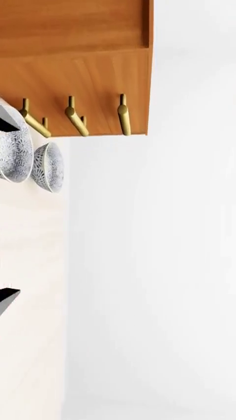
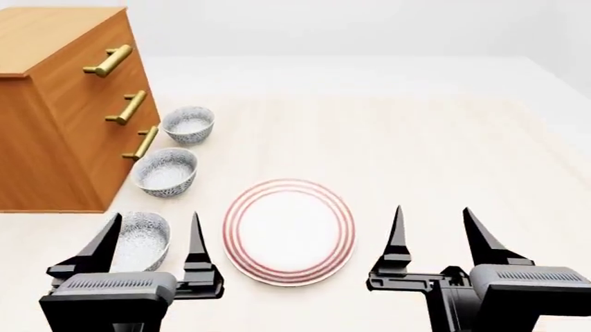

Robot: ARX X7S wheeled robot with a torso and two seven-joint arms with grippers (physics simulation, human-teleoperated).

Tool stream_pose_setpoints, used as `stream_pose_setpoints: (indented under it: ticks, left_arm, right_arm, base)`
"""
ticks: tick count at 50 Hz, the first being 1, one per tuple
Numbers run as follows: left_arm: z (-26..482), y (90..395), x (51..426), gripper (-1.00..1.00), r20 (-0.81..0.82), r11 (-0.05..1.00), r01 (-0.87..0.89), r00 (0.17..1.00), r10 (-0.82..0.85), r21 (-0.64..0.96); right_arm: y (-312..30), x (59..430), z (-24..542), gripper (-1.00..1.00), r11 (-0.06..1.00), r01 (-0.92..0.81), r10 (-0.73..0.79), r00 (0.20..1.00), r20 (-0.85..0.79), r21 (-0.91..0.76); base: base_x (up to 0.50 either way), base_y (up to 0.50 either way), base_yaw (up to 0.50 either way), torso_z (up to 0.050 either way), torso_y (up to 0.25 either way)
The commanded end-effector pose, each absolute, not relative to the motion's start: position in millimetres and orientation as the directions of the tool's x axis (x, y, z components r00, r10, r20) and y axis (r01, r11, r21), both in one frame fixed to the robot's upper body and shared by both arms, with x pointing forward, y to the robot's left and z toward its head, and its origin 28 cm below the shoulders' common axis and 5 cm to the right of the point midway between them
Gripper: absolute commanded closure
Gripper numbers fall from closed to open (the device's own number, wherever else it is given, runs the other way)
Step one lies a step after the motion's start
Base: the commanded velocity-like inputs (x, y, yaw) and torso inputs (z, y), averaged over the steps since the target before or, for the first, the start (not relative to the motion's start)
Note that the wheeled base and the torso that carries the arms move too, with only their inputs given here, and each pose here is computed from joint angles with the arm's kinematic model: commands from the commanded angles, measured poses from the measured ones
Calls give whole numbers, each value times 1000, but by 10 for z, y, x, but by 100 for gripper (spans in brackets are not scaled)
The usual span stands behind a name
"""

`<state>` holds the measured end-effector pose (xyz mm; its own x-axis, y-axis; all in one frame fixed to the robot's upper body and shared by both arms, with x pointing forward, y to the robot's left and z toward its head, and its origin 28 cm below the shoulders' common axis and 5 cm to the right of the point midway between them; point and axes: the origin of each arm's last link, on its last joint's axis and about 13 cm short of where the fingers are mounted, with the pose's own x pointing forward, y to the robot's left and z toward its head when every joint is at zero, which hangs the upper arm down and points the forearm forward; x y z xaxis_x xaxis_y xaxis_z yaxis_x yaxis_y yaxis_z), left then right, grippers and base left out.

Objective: Put the bowl in the middle on the plate.

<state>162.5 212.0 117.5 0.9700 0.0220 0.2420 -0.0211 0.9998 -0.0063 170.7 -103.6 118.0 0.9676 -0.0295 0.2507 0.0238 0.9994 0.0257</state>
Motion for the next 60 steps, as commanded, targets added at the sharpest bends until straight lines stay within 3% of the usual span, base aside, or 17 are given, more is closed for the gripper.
stream_pose_setpoints:
  ticks: [1, 22, 29, 60]
  left_arm:
    - [1194, 2114, 1608, -100, 245, 1000, -13, 970, 14, -8]
    - [1201, 2113, 1603, -100, 244, 1000, -19, 970, 20, -7]
    - [1203, 2112, 1598, -100, 244, 1000, -16, 970, 17, -7]
    - [1214, 2102, 1588, -100, 245, 1000, 4, 970, 0, -16]
  right_arm:
    - [-1036, 1699, 1187, -100, 1000, 21, -26, 968, 249, 21]
    - [-1034, 1698, 1173, -100, 1000, 19, -21, 968, 252, 11]
    - [-1040, 1691, 1154, -100, 1000, 16, -19, 967, 255, 12]
    - [-1028, 1686, 1155, -100, 1000, 4, -4, 970, 241, 3]
  base:
    - [500, 0, 0, 0, 0]
    - [500, 0, 0, 0, 1]
    - [0, 25, 0, 0, 0]
    - [0, 496, 0, 0, 0]
